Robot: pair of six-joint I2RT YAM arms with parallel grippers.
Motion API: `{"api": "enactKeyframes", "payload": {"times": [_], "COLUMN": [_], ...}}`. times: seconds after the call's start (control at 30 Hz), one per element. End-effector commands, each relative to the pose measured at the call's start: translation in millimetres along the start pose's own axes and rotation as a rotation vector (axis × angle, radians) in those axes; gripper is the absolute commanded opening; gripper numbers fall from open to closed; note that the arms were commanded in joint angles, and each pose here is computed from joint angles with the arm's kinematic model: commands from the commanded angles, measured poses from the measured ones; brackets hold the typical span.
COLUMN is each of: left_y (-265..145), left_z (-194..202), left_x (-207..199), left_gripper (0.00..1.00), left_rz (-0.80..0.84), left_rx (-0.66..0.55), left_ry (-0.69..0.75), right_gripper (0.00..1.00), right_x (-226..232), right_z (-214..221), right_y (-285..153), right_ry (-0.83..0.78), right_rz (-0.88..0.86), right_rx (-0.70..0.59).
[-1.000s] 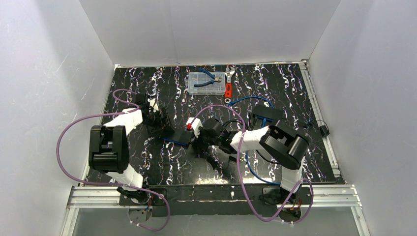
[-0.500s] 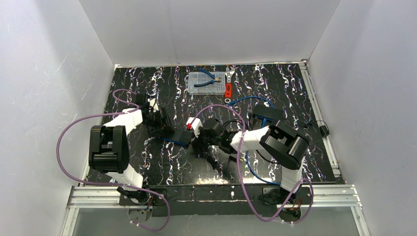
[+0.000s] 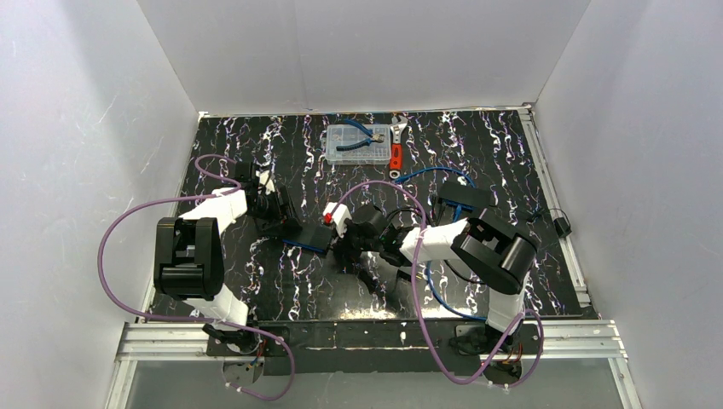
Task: Insert the plug into the switch port
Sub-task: Insert the power into the switch port.
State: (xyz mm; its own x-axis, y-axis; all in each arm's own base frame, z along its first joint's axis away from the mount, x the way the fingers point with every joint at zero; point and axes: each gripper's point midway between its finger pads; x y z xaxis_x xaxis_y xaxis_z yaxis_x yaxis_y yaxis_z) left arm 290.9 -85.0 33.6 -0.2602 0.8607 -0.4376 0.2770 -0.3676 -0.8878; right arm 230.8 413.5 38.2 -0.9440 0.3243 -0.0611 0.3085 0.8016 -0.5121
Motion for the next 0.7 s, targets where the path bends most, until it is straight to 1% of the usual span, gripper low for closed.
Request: {"api": "enactKeyframes", "payload": {"times": [0.0,0.43,0.67], "left_y": [-2.2,-1.7,0.7], "left_z": [6.8,9.6,29.7], "left_x": [-6.0,-7.7,-13.8], "left_gripper": [0.68,0.66,0.65], "left_rz": [0.029,0.041,0.024], "left_rx": [0.041,0.054,0.104], "left_ry": [-0.005,-0.010,0.042], "right_gripper": [0.01,0.01,0.01], "right_x": [-10.6,-9.0,-4.7], "right_z": [-53.8,-51.5,-56.4], "right_y": [-5.0,-0.6,-2.7], "right_ry": [-0.034,-0.036,-0.068], "right_rz": [0.031,0.022,-0.001], "right_rx": [-0.155,-0.170,-0.210]}}
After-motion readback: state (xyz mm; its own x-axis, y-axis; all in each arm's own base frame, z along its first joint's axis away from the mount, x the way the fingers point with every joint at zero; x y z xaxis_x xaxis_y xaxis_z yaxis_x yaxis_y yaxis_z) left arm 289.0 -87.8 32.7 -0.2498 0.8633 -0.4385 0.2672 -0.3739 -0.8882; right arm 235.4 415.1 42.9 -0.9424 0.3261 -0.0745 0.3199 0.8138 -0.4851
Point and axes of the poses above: each gripper's point midway between its finger pads, its own y axis out along the fingers, its own x axis along the line the jaws close on, z = x × y, and after that the axes turned 5 degrees about -y, right-handed
